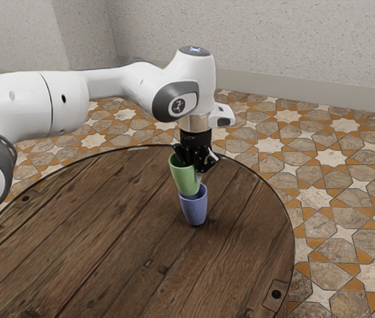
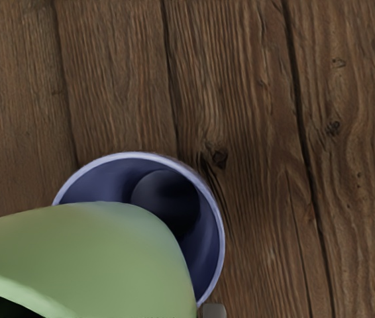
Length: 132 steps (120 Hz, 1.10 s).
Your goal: Place the left cup onto the right cup
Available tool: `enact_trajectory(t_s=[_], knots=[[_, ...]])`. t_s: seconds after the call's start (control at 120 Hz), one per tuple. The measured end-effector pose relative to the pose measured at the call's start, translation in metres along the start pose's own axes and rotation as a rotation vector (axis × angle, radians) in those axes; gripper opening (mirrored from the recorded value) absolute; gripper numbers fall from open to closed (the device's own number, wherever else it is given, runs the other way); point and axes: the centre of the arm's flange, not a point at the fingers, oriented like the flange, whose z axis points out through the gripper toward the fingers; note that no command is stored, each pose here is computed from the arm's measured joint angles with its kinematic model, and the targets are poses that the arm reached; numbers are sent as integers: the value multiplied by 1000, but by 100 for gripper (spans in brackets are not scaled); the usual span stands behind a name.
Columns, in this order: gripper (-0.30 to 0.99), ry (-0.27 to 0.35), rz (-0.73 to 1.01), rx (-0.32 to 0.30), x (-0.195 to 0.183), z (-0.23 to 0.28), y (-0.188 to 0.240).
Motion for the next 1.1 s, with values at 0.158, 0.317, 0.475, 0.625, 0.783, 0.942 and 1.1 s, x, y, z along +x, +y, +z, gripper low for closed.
enact_trajectory(t_s=[0.158, 0.317, 0.475, 0.625, 0.783, 0.942, 1.1], knots=[[-9, -1, -3, -4, 3, 8, -1], [-9, -1, -5, -8, 7, 13, -1], [-9, -7, -5, -9, 7, 18, 0], [-2, -19, -4, -10, 6, 26, 1], [33, -16, -4, -14, 7, 30, 1], [52, -10, -3, -17, 8, 31, 1], [61, -2, -3, -17, 8, 28, 1]])
